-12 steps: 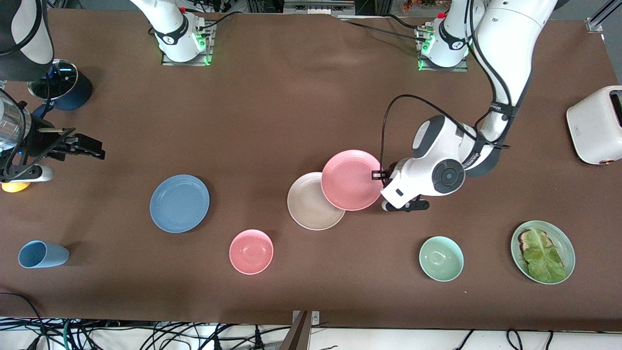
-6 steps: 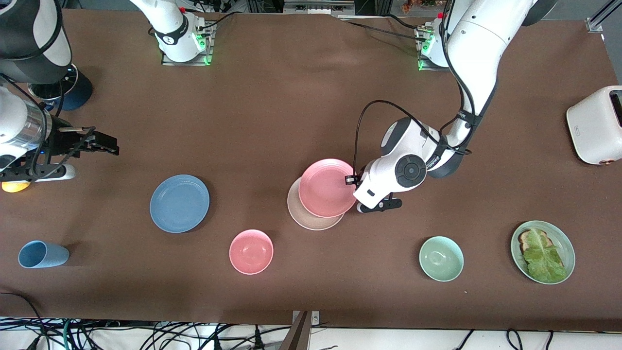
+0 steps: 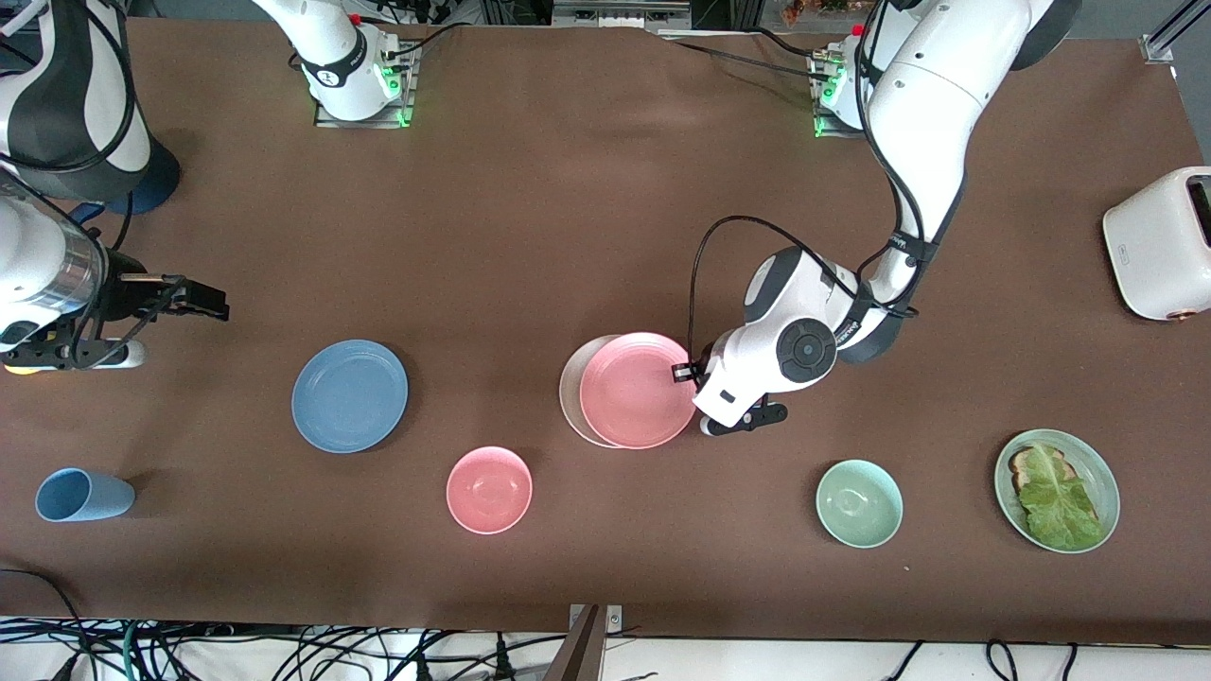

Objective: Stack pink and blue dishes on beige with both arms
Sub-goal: 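Carry the pink plate onto the beige plate and open the left gripper, then withdraw the left gripper while the right gripper reaches the blue plate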

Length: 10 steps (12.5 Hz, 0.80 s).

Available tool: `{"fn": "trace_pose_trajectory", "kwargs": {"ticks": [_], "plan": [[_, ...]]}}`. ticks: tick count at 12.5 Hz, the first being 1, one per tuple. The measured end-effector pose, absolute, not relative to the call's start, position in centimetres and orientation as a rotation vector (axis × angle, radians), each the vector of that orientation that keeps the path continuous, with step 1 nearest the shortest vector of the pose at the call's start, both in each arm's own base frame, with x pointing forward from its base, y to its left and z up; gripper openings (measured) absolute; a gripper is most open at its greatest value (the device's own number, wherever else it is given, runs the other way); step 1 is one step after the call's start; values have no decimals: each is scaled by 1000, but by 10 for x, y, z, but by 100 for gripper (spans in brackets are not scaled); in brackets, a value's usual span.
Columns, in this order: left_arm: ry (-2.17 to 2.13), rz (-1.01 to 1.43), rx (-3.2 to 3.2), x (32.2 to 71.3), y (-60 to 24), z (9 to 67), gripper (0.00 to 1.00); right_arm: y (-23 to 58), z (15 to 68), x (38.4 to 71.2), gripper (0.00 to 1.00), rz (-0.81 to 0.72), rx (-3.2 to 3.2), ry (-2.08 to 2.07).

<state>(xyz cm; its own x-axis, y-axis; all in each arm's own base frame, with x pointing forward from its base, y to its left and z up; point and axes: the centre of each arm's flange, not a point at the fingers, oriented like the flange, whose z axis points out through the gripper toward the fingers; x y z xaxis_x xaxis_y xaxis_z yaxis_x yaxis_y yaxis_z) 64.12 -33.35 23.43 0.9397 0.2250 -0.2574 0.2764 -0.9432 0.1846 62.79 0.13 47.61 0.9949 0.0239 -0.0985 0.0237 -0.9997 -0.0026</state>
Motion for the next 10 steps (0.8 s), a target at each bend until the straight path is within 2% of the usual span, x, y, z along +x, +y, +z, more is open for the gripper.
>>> {"fn": "trace_pose_trajectory", "kwargs": {"ticks": [3,4,5,7,10], "plan": [[403,-345,2869,644,-336,225,5,2,427,633,100,126,-3137,-42],[405,-343,2868,645,-336,224,11,2,404,632,100,111,-3137,-43],[407,-339,2866,646,-335,225,19,2,379,628,100,102,-3137,-45],[410,-318,2861,651,-334,232,44,3,333,621,100,69,-3138,-51],[431,-299,2858,660,-323,242,74,-3,280,622,100,34,-3140,-58]]}}
